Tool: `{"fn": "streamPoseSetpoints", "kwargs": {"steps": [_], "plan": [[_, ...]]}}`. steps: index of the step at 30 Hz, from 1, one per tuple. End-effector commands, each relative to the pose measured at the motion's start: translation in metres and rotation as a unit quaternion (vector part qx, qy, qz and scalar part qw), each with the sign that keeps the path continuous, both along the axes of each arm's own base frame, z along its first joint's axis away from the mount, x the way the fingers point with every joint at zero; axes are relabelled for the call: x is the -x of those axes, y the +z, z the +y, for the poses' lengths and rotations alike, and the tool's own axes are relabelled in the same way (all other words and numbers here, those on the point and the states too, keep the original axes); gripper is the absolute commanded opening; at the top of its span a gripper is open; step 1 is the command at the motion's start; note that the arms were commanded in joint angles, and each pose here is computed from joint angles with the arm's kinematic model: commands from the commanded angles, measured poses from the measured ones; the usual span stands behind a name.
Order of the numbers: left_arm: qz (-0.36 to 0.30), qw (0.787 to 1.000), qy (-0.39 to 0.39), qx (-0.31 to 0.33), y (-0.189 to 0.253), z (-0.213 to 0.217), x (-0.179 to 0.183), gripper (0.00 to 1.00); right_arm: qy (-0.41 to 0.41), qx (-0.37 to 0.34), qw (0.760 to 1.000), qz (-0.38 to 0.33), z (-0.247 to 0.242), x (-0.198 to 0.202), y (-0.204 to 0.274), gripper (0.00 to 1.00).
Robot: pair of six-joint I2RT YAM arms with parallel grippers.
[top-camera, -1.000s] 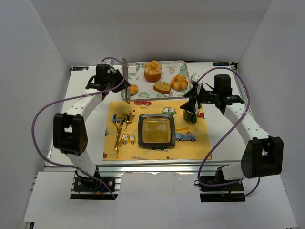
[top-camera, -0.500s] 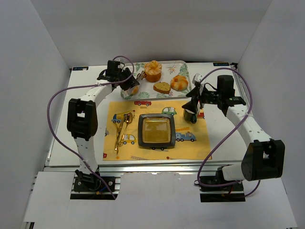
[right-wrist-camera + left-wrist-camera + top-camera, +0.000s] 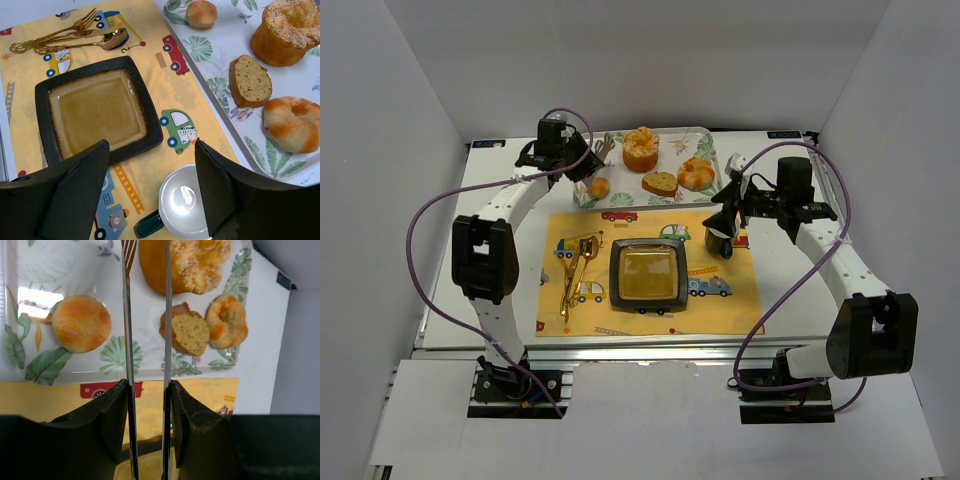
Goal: Place the bread
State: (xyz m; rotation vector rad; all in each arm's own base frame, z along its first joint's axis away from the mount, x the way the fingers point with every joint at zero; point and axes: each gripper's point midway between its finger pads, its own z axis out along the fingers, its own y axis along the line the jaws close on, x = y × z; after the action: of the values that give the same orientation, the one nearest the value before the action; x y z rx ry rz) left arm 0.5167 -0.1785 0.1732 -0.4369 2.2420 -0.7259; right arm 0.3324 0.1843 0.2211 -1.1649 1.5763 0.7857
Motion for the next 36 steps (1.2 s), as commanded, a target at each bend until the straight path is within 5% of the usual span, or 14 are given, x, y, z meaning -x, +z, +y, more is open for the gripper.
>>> {"fn": "streamPoseSetpoints", "kwargs": {"steps": [1, 36], "plan": [[-0.054, 0.998, -0.013, 0.038, 0.052, -0.010, 0.003, 0.48, 0.009, -0.013, 1.000, -0.019, 0.002, 0.000, 0.010, 0.74], [0.006, 0.996, -0.069, 0.061, 0.000, -0.051, -0.016, 0.51, 0.007, -0.009, 1.000, -0.022, 0.000, 0.003, 0.012, 0.74]]}}
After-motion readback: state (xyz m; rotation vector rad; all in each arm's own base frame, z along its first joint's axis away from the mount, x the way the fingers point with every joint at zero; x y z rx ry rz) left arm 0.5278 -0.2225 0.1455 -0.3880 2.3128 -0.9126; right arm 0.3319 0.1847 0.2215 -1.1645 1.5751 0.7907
